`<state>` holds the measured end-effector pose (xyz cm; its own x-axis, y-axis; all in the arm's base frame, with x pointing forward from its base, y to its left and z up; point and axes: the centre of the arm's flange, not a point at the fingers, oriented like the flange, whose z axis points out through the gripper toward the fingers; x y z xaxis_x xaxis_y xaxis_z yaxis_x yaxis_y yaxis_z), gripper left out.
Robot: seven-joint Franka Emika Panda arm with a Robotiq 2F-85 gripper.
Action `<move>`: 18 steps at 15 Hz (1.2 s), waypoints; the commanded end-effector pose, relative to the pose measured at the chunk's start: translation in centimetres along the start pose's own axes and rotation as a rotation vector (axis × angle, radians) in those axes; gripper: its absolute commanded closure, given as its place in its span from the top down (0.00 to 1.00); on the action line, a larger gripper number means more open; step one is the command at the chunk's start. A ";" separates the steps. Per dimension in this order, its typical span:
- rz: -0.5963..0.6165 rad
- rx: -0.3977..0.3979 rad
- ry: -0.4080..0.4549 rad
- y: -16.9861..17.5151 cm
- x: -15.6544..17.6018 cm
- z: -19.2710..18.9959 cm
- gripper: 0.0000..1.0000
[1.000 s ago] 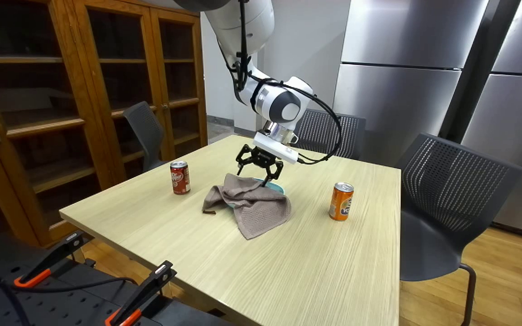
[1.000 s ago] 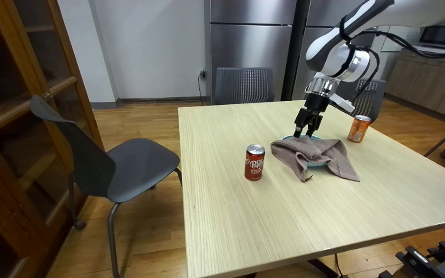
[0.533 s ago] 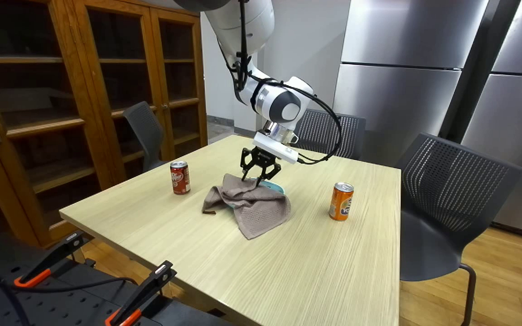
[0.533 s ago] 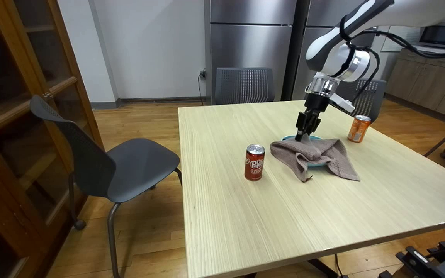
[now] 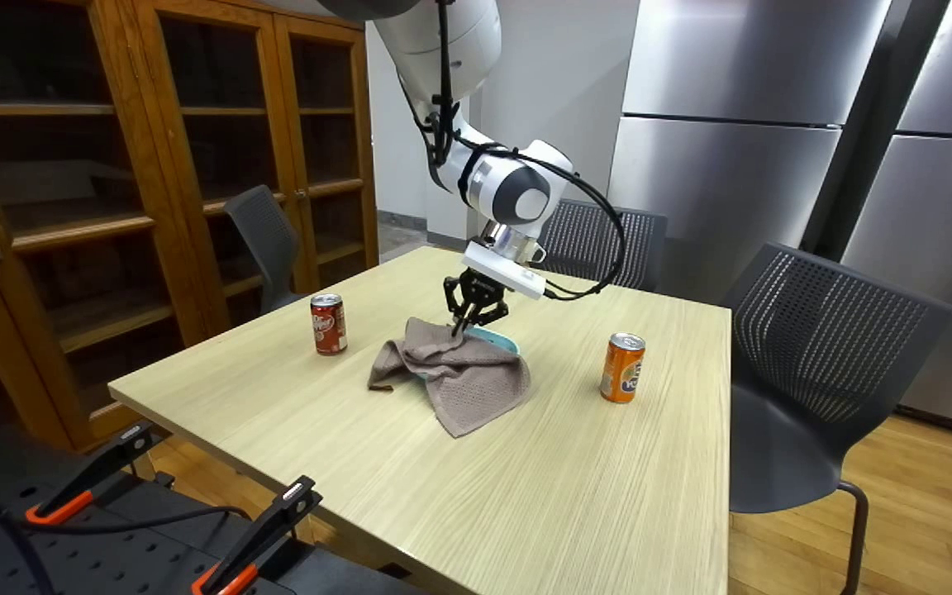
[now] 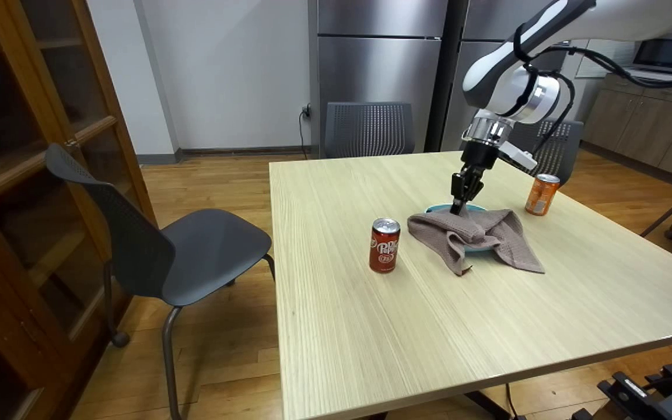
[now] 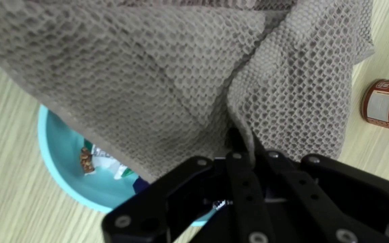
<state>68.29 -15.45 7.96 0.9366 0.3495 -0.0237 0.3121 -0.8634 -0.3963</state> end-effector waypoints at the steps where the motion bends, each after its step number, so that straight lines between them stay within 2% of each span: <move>1: 0.005 0.004 0.004 -0.5 -0.2 -1.2 0.01; 6: 0.014 -0.023 0.037 -0.6 -0.7 -4.0 0.01; 18: 0.070 -0.134 0.118 1.9 0.9 -10.3 0.01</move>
<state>70.35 -20.12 15.27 0.9584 0.2803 0.0539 0.2833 -0.9111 -0.2994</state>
